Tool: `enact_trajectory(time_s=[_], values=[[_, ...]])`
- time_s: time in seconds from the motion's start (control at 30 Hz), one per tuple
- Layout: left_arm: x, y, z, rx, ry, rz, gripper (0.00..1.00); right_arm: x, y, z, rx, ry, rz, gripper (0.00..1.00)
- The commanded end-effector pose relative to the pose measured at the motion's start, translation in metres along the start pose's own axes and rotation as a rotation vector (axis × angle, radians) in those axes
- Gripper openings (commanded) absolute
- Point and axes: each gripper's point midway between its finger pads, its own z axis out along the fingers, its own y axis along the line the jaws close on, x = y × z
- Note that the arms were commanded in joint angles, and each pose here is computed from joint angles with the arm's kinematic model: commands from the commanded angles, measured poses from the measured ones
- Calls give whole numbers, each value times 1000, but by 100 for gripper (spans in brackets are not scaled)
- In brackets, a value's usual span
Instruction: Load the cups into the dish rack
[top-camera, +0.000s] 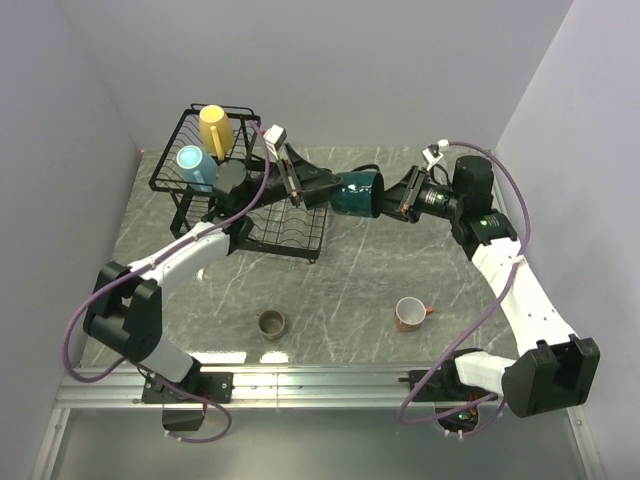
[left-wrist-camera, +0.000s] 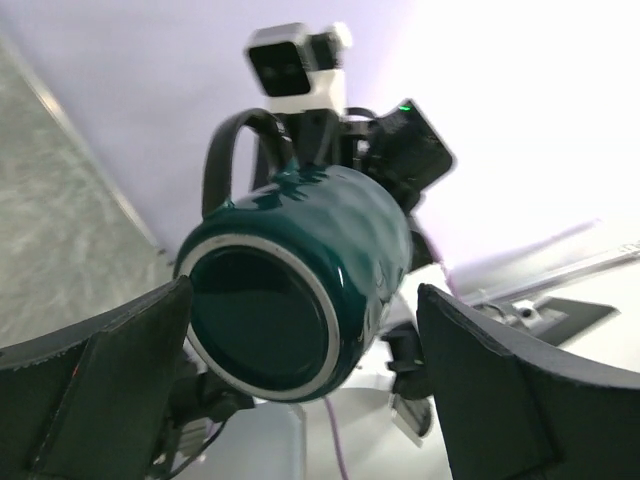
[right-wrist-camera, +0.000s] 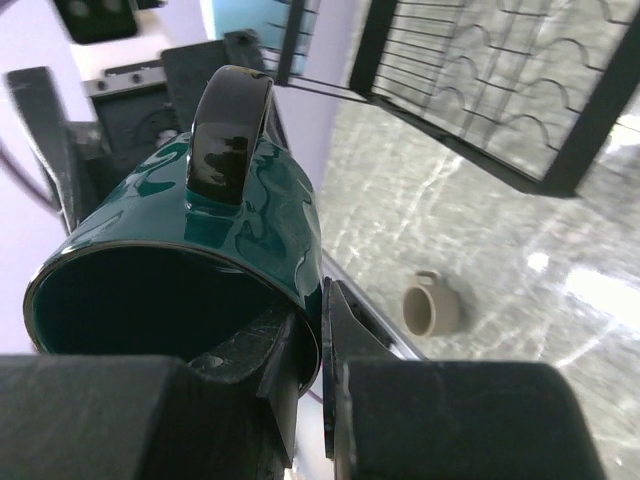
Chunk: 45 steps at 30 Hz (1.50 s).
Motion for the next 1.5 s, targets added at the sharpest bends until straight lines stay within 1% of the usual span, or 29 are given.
enact_trajectory(time_s=[0.0, 0.03, 0.07, 0.13, 0.17, 0.23, 0.3, 0.33, 0.47, 0.53, 0.57, 0.6, 0.67, 0.7, 0.73, 0.77, 0.8, 0.83, 0.9, 0.97, 1.0, 1.03, 1.07, 1.1, 1.17, 1.23, 1.27, 1.33, 1.47], values=[[8, -36, -5, 211, 46, 21, 99, -8, 51, -14, -183, -26, -95, 0], [9, -39, -6, 241, 56, 12, 99, -8, 54, -14, -193, -23, -87, 0], [11, -35, -5, 254, 80, -54, 99, -8, 54, -13, -199, -18, -81, 0], [15, -47, -10, 335, 109, -31, 99, -10, 56, -13, -208, -20, -70, 0], [15, -42, -9, 341, 126, -78, 99, -12, 59, -13, -223, -22, -81, 0], [18, -46, -9, 375, 147, -74, 99, -15, 65, -14, -237, -26, -90, 0], [19, -43, -6, 366, 169, -83, 99, -17, 71, -14, -252, -24, -98, 0], [19, -41, -4, 350, 173, -83, 99, -18, 73, -14, -257, -22, -93, 0], [14, -12, 11, 168, 174, -59, 99, -20, 80, -17, -271, -28, -103, 0], [12, -3, 14, 119, 168, -49, 99, -19, 82, -18, -270, -28, -105, 0], [11, -1, 15, 102, 167, -21, 99, -18, 84, -20, -274, -30, -109, 0], [10, 5, 16, 73, 165, -40, 100, -17, 83, -20, -273, -30, -108, 0], [7, 12, 18, 40, 148, -30, 99, -15, 85, -23, -275, -33, -113, 0], [6, 23, 18, -9, 145, -57, 99, -14, 84, -24, -269, -32, -109, 0], [4, 27, 17, -36, 140, -54, 99, -13, 85, -26, -268, -36, -122, 0], [-2, 27, 19, -52, 118, -6, 100, -12, 84, -26, -262, -35, -122, 0], [-3, 34, 17, -91, 118, -20, 99, -11, 84, -27, -258, -37, -137, 0], [-5, 33, 17, -93, 113, 1, 99, -9, 84, -29, -250, -36, -131, 0], [-11, 26, 17, -69, 107, 20, 99, -8, 83, -30, -247, -40, -134, 0], [-9, 20, 17, -30, 111, -11, 99, -6, 80, -29, -246, -38, -125, 0], [-6, 15, 16, -3, 130, -17, 99, -6, 79, -29, -245, -38, -111, 0], [-7, 0, 17, 68, 133, -17, 99, -8, 82, -30, -258, -49, -123, 0], [-4, -2, 16, 91, 149, -31, 99, -8, 83, -30, -263, -55, -125, 0], [0, -6, 15, 112, 174, -75, 99, -11, 85, -30, -269, -63, -124, 0], [4, -16, 12, 170, 192, -59, 99, -14, 89, -31, -279, -75, -130, 0], [7, -18, 10, 186, 221, -99, 100, -19, 96, -31, -297, -83, -140, 0], [10, -23, 9, 210, 229, -87, 100, -21, 98, -31, -300, -85, -143, 0], [15, -24, 9, 216, 252, -102, 100, -24, 101, -30, -307, -86, -151, 0], [20, -33, 9, 232, 273, -84, 98, -23, 100, -29, -308, -83, -155, 0]])
